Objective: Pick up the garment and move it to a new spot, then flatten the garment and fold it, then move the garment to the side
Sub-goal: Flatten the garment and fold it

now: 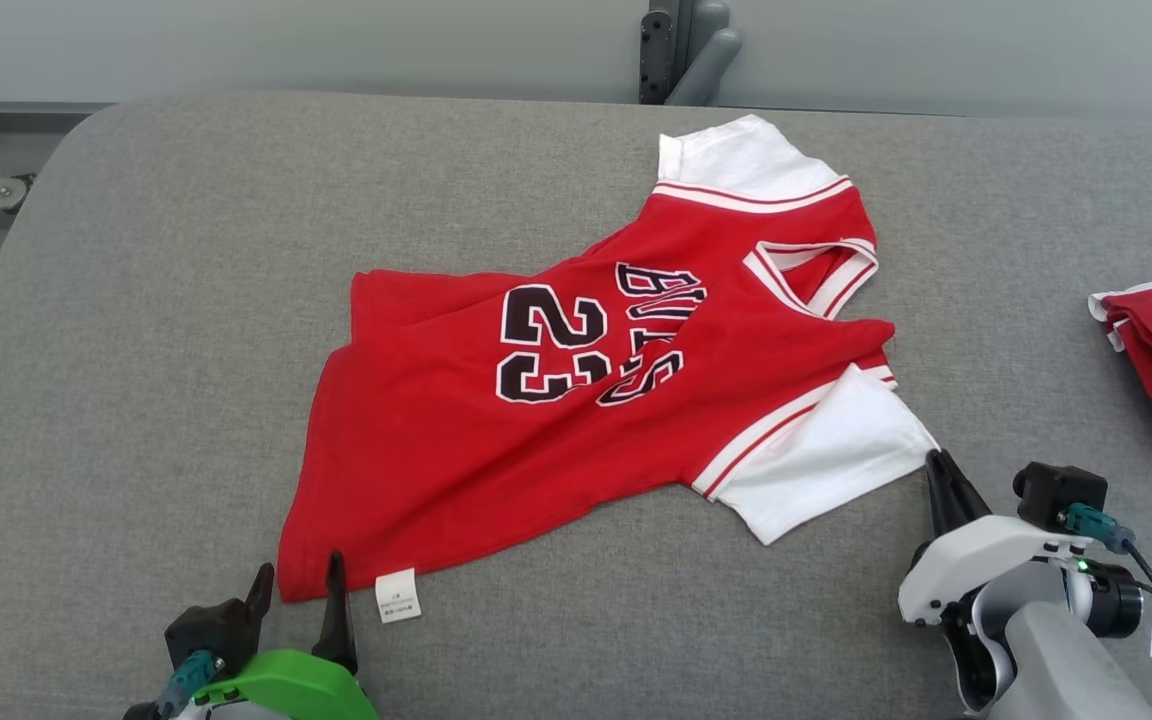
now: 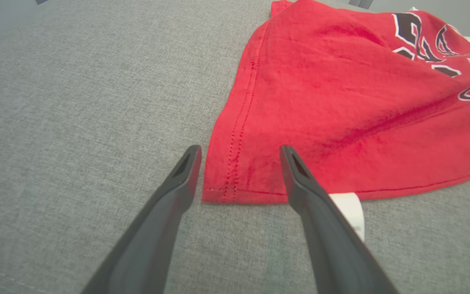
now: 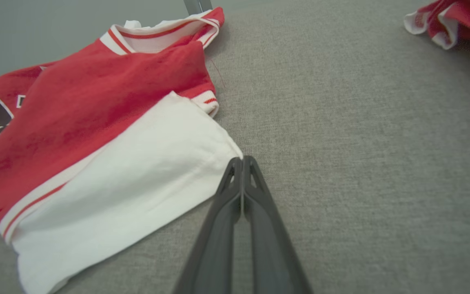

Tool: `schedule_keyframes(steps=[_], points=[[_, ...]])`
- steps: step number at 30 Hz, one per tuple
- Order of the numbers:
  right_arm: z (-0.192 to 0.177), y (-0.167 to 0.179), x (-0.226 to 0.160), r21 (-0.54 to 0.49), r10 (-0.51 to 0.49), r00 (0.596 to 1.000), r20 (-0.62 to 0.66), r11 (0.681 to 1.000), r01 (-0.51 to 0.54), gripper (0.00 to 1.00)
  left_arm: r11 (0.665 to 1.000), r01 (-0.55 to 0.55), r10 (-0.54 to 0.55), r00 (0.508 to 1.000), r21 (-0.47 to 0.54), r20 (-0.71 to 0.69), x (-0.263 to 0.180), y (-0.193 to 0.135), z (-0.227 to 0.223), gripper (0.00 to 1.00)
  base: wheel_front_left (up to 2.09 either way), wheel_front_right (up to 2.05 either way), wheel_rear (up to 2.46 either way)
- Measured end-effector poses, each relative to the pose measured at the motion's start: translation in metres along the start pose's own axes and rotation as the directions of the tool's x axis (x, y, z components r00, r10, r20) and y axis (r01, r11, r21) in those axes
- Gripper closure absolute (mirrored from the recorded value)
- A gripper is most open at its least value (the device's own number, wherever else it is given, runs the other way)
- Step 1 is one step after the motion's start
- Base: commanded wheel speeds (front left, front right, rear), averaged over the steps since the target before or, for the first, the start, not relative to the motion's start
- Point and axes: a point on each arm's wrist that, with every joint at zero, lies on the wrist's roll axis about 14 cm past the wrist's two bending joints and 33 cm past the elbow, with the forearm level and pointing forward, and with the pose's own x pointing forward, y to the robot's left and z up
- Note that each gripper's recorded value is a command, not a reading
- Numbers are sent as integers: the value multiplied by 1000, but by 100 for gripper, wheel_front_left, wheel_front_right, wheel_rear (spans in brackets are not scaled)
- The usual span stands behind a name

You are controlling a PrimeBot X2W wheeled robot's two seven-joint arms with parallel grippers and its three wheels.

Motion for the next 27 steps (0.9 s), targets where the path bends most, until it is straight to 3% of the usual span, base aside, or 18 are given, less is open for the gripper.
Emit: schedule_keyframes(steps=[6, 7, 8, 18, 27], points=[[-4, -10, -24, 33, -32, 999, 13, 999, 31, 98, 1000, 22, -22, 1000, 0, -4, -2, -7, -2, 0, 0, 0, 0], [-4, -13, -28, 35, -40, 999, 16, 999, 39, 16, 1000, 27, -27, 1000, 1, -3, -1, -8, -2, 0, 0, 0, 0], [-2, -16, -32, 45, -50, 998, 25, 998, 48, 0, 999, 33, -33, 999, 2, -1, -1, -10, -1, 0, 0, 0, 0], [20, -26, -61, 54, -80, 989, 121, 996, 74, 0, 997, 76, -76, 997, 34, 23, -2, -24, 6, 0, 0, 0, 0], [43, -28, -82, 37, -87, 973, 214, 996, 81, 0, 981, 141, -152, 985, 131, 77, -5, -44, 22, 0, 0, 0, 0]])
